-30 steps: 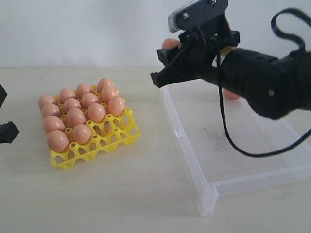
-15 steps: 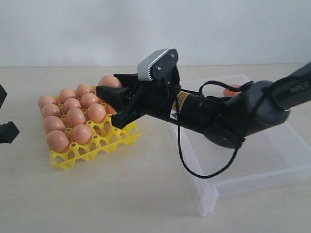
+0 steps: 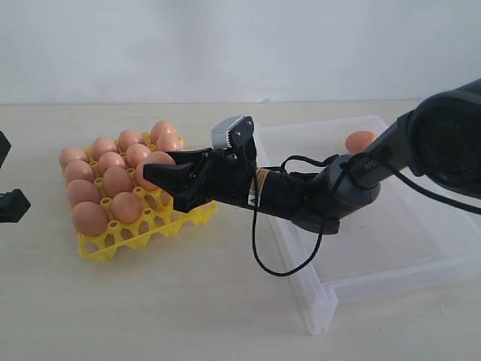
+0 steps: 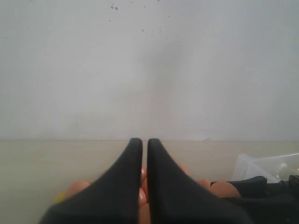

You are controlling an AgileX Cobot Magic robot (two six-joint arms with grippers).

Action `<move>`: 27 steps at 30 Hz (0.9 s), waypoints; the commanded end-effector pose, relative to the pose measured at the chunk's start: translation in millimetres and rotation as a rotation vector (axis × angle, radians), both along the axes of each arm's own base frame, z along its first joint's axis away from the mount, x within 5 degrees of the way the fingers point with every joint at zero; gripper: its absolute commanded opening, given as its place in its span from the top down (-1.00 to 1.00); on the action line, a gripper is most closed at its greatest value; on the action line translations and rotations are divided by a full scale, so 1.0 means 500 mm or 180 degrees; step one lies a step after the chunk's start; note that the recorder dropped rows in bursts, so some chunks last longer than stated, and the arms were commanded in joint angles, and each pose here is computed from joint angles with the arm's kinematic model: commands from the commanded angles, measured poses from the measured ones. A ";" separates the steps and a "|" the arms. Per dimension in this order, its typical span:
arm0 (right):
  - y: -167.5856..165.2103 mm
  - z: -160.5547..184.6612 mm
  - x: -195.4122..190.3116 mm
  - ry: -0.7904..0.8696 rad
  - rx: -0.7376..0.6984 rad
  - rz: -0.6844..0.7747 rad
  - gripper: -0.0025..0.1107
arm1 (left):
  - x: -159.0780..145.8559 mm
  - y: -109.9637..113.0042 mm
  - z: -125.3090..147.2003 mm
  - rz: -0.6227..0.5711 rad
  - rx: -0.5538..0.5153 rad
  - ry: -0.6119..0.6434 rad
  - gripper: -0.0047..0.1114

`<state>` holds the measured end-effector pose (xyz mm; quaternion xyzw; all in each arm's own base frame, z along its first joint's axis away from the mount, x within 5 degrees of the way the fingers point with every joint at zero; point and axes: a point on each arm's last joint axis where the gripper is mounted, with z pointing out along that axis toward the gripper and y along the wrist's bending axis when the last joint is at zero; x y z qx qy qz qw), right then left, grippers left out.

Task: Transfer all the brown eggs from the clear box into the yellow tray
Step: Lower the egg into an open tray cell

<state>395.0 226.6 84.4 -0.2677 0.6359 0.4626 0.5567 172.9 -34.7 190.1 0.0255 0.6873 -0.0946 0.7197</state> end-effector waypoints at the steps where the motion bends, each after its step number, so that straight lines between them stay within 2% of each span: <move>1: -0.001 -0.008 0.002 -0.0020 -0.0017 0.0035 0.96 | -0.003 0.002 0.002 0.0018 0.0012 -0.0038 0.85; 14: 0.011 -0.011 -0.010 0.0309 0.0084 0.0217 0.96 | -0.003 0.002 0.002 0.0019 0.0037 -0.0042 0.85; 24: 0.054 0.002 -0.023 0.0142 0.0081 0.0360 0.96 | -0.003 0.002 0.002 0.0020 0.0050 -0.0044 0.85; 27: 0.052 -0.020 -0.013 0.0331 -0.0280 0.0178 0.96 | -0.003 0.002 0.002 0.0020 0.0057 -0.0045 0.85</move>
